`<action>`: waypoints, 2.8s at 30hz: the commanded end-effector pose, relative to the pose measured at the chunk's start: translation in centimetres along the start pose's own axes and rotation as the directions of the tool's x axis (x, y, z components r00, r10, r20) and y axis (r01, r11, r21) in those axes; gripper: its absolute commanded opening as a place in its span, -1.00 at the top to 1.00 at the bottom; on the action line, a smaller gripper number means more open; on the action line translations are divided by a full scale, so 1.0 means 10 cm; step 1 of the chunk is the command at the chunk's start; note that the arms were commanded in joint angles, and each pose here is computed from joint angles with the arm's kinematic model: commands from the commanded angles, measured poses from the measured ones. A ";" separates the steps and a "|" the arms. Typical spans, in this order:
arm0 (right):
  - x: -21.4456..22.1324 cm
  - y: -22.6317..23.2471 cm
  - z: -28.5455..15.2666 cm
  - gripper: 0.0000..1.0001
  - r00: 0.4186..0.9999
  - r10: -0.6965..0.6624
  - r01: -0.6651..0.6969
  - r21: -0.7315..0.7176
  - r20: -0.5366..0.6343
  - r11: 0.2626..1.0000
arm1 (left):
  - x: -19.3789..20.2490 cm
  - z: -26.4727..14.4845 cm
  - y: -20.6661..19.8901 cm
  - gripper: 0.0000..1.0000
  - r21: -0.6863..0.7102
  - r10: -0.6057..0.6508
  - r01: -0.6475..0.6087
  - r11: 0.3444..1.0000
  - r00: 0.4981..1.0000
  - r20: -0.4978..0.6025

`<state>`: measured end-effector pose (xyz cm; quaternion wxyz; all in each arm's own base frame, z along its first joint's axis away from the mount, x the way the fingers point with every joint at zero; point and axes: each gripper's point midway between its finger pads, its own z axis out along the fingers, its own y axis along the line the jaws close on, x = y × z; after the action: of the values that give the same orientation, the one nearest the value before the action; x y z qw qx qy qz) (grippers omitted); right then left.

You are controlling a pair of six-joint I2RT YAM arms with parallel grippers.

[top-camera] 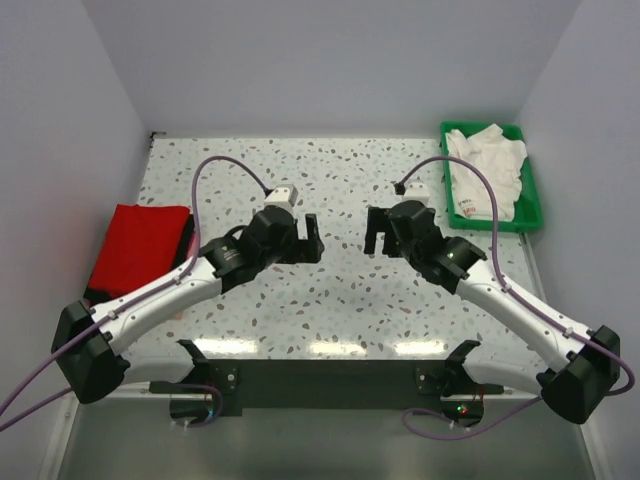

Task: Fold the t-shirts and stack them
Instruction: Grab the tshirt from the pile, then move the tshirt to the center of the board

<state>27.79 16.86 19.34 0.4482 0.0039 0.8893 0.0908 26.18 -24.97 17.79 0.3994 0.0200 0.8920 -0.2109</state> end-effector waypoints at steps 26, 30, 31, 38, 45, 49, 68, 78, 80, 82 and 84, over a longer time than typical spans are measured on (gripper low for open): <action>-1.75 -2.94 2.27 -0.91 0.877 0.422 -0.480 0.455 0.228 0.750 | -0.42 -0.46 -0.11 -1.00 0.082 0.110 -0.116 0.990 0.991 0.071; -1.46 -3.32 2.45 -0.89 0.842 0.495 -0.531 0.493 0.215 0.689 | -0.38 -0.44 -0.16 -1.00 0.110 0.120 -0.125 0.986 0.992 0.051; -1.40 -3.36 2.50 -0.89 0.839 0.504 -0.532 0.498 0.204 0.685 | -0.37 -0.44 -0.17 -1.00 0.116 0.120 -0.125 0.985 0.992 0.046; -0.99 -3.39 2.84 -0.78 0.846 0.527 -0.488 0.518 0.082 0.702 | -0.27 -0.36 -0.22 -1.00 0.147 0.127 -0.127 0.981 0.992 0.010; -0.76 -3.38 2.80 -0.03 0.849 0.527 -0.464 0.536 0.043 0.705 | -0.26 -0.34 -0.20 -1.00 0.142 0.109 -0.109 0.984 0.994 0.010; -1.03 -3.32 2.64 0.66 0.856 0.510 -0.475 0.513 0.083 0.715 | -0.30 -0.37 -0.18 -1.00 0.131 0.106 -0.108 0.985 0.994 0.024; -3.32 -1.86 0.20 1.00 0.779 0.386 -0.457 0.025 0.495 0.889 | -0.71 -0.52 0.09 -1.00 0.066 0.023 -0.033 0.997 0.988 0.153; -3.24 0.15 -0.77 1.00 0.800 0.350 -0.201 -0.332 0.488 0.922 | -0.81 -0.67 0.28 -1.00 0.044 -0.040 0.032 0.999 0.977 0.211; -3.18 0.59 -0.95 1.00 0.815 0.353 -0.143 -0.431 0.460 0.891 | -0.81 -0.71 0.33 -1.00 0.035 -0.054 0.048 0.998 0.973 0.224; -3.09 0.97 -1.14 1.00 0.835 0.340 -0.091 -0.502 0.431 0.860 | -0.82 -0.76 0.35 -1.00 0.034 -0.068 0.062 0.998 0.969 0.236; -3.05 1.17 -1.25 1.00 0.844 0.334 -0.059 -0.545 0.421 0.836 | -0.82 -0.79 0.37 -1.00 0.028 -0.080 0.075 0.997 0.967 0.242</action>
<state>38.25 21.40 47.32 0.6033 0.0344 0.7350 0.3076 26.79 -18.15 26.01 0.4793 -0.0107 0.8465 -0.2316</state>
